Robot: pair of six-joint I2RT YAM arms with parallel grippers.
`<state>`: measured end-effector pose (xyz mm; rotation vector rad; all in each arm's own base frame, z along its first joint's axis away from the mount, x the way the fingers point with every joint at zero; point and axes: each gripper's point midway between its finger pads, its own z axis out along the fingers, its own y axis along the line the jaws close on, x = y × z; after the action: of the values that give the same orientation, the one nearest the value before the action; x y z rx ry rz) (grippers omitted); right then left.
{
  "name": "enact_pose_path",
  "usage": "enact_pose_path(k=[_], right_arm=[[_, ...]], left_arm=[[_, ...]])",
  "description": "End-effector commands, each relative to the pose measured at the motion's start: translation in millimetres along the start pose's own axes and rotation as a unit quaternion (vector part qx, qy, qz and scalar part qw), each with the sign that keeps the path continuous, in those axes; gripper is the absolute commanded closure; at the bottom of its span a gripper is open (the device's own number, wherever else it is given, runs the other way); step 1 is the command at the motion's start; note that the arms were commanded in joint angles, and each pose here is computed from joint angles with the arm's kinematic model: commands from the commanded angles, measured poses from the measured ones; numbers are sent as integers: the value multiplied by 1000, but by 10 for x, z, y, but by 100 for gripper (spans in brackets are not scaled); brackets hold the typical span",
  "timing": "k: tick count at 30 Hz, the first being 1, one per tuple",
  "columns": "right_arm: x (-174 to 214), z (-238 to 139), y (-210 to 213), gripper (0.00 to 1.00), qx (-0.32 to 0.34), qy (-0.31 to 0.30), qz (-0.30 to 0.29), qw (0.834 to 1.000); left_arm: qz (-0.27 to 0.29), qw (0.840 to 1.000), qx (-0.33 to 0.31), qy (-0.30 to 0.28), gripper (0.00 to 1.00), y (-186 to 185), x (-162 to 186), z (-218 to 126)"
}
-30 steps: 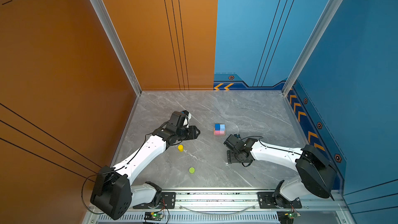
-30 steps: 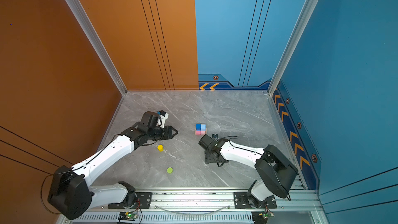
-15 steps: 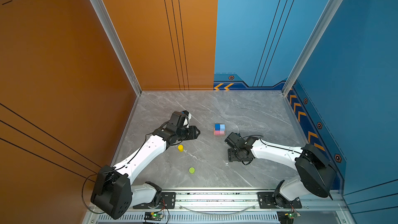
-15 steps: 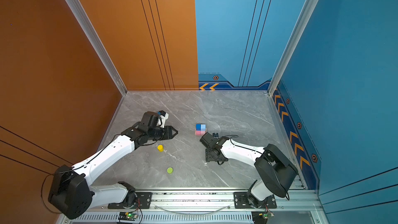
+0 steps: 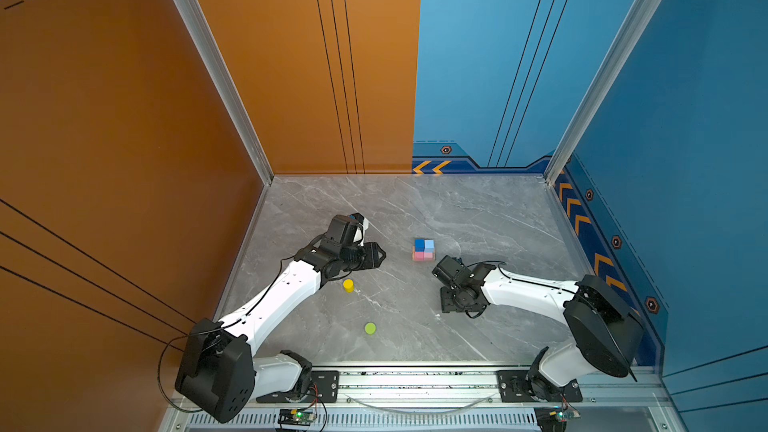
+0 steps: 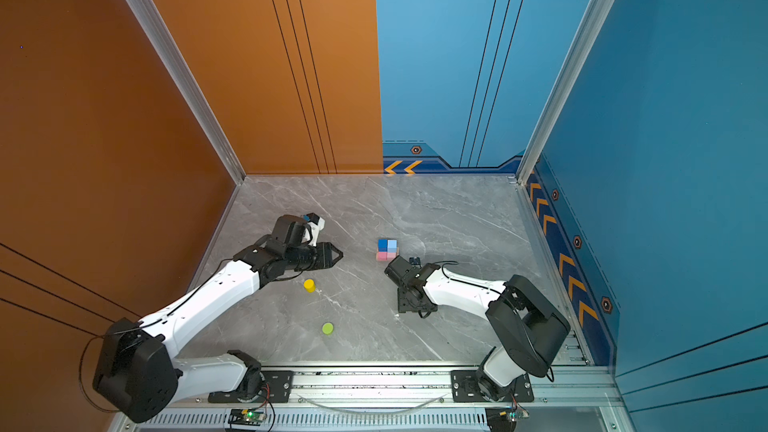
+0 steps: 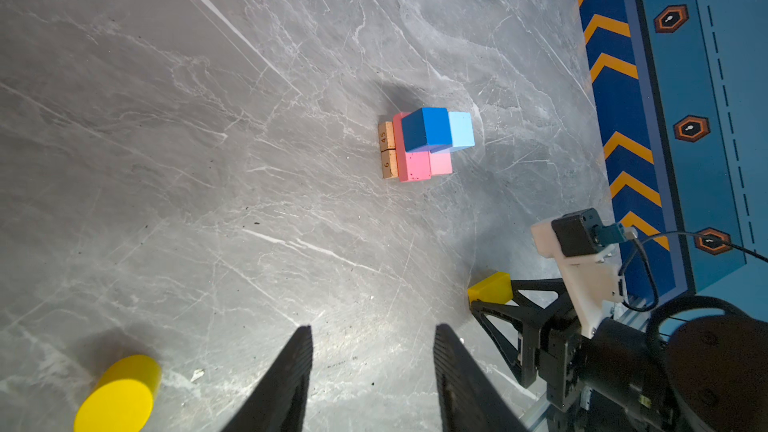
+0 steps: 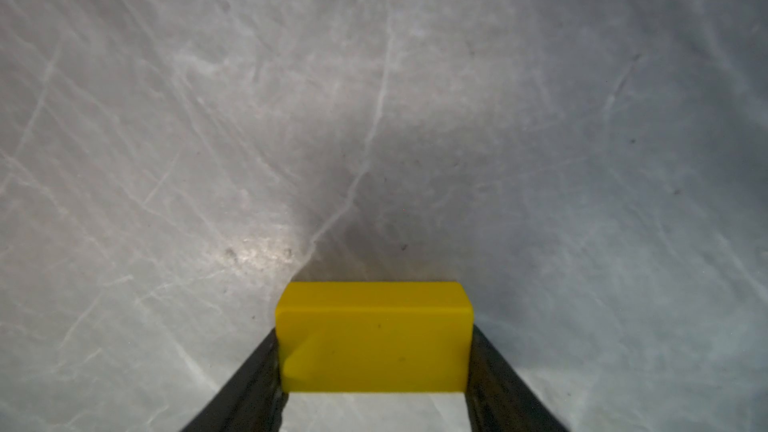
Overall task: Build the wood block tower
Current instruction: 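Lift the yellow block with the right gripper and carry it above the tower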
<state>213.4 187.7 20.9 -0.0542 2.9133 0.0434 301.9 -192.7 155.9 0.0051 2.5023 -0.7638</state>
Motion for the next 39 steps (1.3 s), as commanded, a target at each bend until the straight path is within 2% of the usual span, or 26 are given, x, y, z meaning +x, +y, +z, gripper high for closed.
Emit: enact_pose_path(k=[1,14,26,39], right_arm=[[-56,-17,51,36,-4,-2,0,1000],[-257,-245,152,38,-4,-10,-9,1000],[-738,-456,433,38,-19,-4,-23,1000],[-1303,-484,683,38,-23,-7,-35,999]], left_arm=[[1,1000,-1,2,51,28,0,16],[2,1000,6,-1,51,28,-6,9],[-4,1000,13,-7,51,62,-33,4],[-17,1000,15,-2,50,141,-82,41]])
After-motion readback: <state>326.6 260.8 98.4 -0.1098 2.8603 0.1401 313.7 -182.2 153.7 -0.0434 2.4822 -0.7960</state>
